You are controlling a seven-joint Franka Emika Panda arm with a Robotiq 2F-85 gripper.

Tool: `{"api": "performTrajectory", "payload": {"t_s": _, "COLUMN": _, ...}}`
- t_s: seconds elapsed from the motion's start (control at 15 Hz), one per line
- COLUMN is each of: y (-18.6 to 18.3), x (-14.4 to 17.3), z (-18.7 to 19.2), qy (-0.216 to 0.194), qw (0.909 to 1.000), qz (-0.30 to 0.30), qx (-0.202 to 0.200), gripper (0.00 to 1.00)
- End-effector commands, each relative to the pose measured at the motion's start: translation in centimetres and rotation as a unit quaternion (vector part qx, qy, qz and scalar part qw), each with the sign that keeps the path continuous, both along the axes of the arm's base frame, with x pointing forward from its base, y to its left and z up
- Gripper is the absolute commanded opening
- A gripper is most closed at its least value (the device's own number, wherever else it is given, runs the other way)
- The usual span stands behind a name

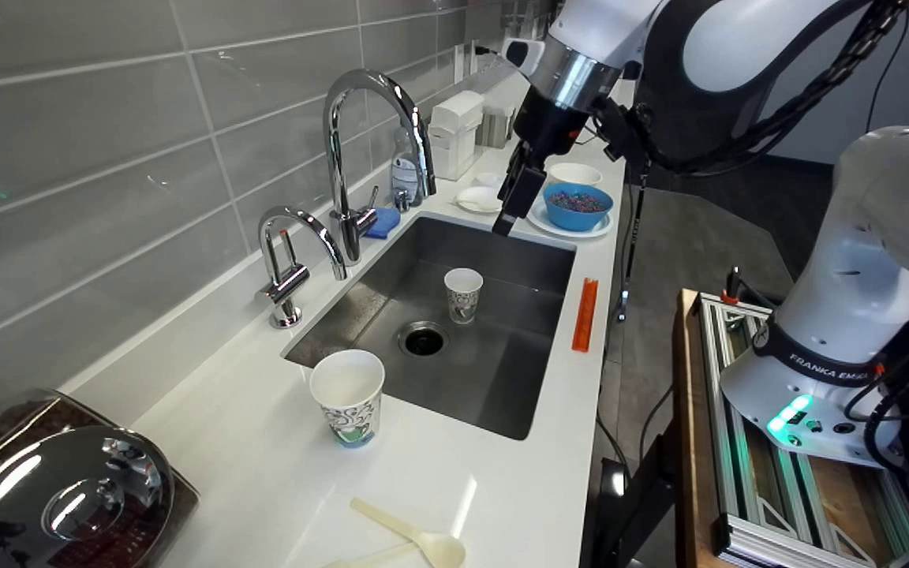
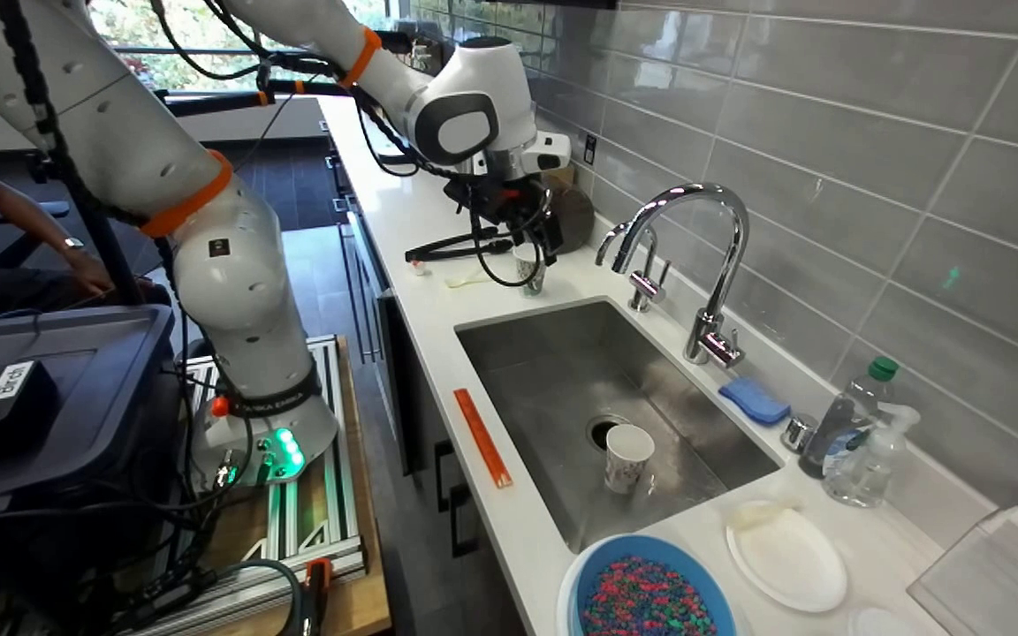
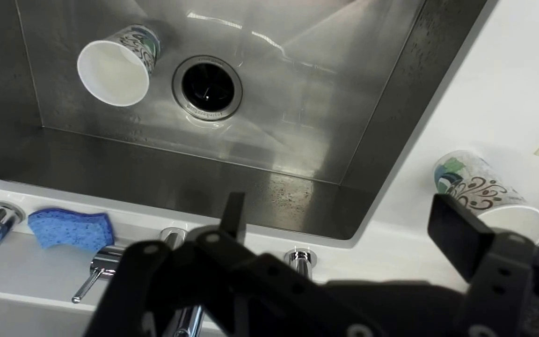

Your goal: Move the coffee cup on the right to the left side of the counter.

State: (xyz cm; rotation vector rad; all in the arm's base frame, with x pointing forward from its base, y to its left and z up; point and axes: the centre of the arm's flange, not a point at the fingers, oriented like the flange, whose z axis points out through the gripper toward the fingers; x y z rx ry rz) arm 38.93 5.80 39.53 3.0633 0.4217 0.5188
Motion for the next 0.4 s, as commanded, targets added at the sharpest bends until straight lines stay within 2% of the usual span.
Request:
{"api": "performTrajectory", "payload": {"t_s": 0.0, "y": 0.01, "x": 0.01, "z": -0.05, "qy": 0.001, "qw": 1.0, "qz": 0.0, "qx": 0.0, "gripper": 1.0}}
{"api": "performTrajectory", "payload": {"t_s": 0.33, "y": 0.02, "x": 0.03, "z": -0.21, "qy": 0.003, "qw": 1.0, "qz": 0.0, "qx": 0.0, "gripper": 1.0}}
